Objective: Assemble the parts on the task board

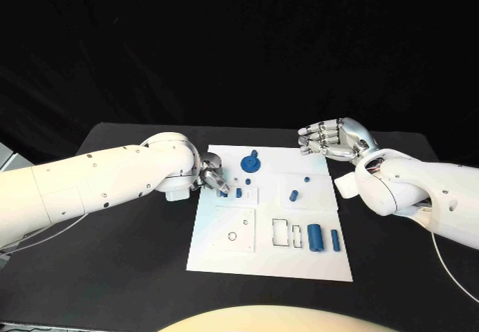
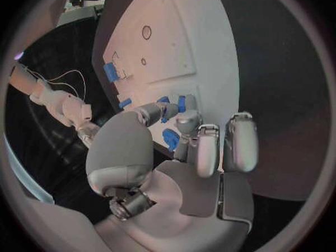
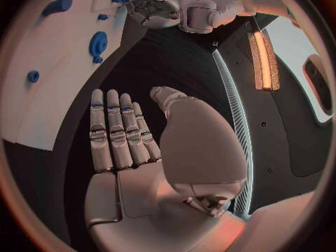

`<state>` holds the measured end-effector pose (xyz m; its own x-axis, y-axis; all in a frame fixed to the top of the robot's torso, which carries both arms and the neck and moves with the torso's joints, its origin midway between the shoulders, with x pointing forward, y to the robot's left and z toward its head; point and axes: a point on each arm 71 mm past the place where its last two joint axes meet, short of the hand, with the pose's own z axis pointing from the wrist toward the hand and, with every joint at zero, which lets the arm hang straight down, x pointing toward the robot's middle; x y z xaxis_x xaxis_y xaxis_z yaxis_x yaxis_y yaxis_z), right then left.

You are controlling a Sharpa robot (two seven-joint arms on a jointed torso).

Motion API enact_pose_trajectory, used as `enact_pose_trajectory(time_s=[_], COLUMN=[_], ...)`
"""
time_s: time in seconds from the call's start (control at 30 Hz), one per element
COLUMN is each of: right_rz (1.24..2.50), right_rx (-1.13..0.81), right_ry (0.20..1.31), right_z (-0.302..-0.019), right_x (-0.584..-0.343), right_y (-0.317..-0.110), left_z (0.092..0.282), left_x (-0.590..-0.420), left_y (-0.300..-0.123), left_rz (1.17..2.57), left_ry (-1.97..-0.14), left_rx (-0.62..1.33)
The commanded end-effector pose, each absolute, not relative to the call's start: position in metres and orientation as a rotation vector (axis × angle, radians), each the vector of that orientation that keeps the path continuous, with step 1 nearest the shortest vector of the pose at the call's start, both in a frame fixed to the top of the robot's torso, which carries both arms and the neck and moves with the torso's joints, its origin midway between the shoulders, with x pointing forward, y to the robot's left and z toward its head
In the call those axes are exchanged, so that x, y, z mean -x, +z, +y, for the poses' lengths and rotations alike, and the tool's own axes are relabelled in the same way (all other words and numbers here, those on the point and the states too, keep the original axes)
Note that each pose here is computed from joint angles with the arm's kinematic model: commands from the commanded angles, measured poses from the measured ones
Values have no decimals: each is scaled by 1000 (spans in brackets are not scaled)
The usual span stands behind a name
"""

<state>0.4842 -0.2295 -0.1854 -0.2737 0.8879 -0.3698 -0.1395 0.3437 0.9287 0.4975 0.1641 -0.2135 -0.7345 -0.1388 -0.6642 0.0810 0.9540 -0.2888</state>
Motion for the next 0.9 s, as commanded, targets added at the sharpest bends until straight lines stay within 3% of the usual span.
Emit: enact_pose_trajectory(time_s=[0.03, 0.9], right_rz=[1503, 1503], right_rx=[-689, -689], right_ry=[1187, 1186], right_z=[-228, -228], right_x=[-484, -484], right_y=[-184, -184], left_z=[162, 160], left_x=[-494, -493], left_y=[-216, -217], left_rz=[2395, 2409], left_ry=[-387, -387], left_rx=[19, 13])
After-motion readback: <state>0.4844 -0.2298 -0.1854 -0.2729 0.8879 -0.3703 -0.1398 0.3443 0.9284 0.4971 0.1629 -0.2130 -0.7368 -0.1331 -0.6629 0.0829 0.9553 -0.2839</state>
